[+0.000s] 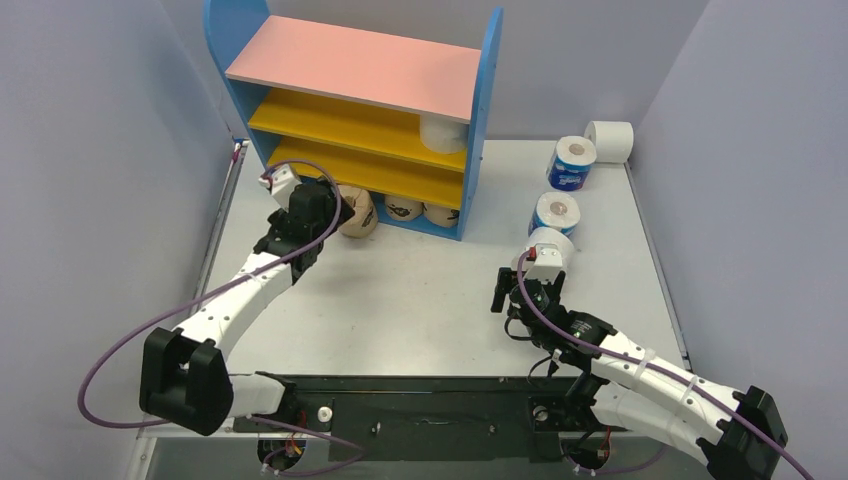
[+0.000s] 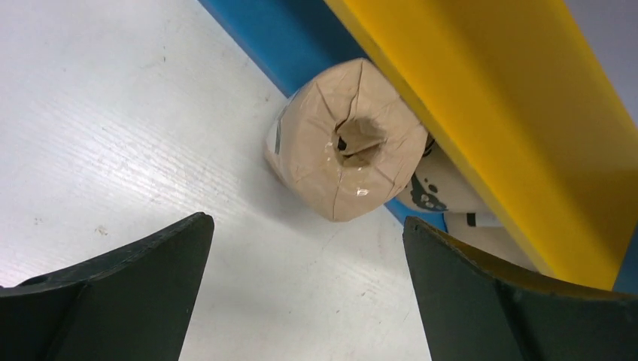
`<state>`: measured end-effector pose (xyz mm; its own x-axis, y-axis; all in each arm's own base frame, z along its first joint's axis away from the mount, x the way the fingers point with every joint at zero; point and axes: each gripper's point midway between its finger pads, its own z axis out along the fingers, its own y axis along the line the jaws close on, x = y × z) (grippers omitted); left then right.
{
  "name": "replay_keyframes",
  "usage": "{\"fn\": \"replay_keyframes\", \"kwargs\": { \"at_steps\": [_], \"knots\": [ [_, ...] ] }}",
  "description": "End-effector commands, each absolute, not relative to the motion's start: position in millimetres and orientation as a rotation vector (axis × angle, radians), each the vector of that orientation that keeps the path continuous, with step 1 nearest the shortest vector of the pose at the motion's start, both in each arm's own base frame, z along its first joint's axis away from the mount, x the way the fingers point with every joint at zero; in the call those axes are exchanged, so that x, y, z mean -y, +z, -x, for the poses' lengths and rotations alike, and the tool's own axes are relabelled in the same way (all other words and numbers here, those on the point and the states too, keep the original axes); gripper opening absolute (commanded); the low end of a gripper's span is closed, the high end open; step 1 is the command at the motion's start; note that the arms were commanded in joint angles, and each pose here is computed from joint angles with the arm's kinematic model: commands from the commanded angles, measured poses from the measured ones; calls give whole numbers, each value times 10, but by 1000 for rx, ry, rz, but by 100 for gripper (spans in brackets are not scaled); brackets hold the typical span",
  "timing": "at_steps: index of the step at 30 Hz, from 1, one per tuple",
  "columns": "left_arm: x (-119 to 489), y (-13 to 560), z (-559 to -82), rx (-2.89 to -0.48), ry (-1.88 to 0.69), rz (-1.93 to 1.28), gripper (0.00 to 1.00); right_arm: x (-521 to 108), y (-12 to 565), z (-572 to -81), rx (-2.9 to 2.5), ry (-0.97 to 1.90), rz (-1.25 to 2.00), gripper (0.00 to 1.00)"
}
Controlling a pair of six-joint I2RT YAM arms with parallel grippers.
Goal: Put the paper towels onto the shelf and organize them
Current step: Place the paper towel on the shelf.
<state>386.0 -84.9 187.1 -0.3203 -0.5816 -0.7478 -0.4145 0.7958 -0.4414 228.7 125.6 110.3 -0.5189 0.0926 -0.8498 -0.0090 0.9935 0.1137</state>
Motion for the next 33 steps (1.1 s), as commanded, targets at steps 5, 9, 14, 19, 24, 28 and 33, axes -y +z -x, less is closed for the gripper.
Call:
{"fn": "replay_keyframes", "kwargs": {
  "at_steps": [5,9,14,19,24,28,33],
  "knots": [
    [917,1737,-3754,-1889,-348,727,83,-1281,1222,-2330,-2071,160,-71,75],
    [894,1417,-3716,-1953,-359,801,75,-1285,1224,-2326,-2070,166,-70,74],
    [865,1080,-3708,-2012,-372,887,63,-1279,1231,-2318,-2068,169,-71,74],
    [850,880,-3800,-2037,-366,930,39,-1281,1234,-2315,-2067,173,-72,74],
    [885,724,-3905,-2060,-371,960,24,-1281,1241,-2313,-2065,177,-73,74],
    [894,648,-4052,-2060,-382,982,17,-1274,1248,-2311,-2062,178,-76,74],
    [862,589,-4201,-2046,-410,1009,4,-1260,1255,-2314,-2058,173,-82,74]
  ]
}}
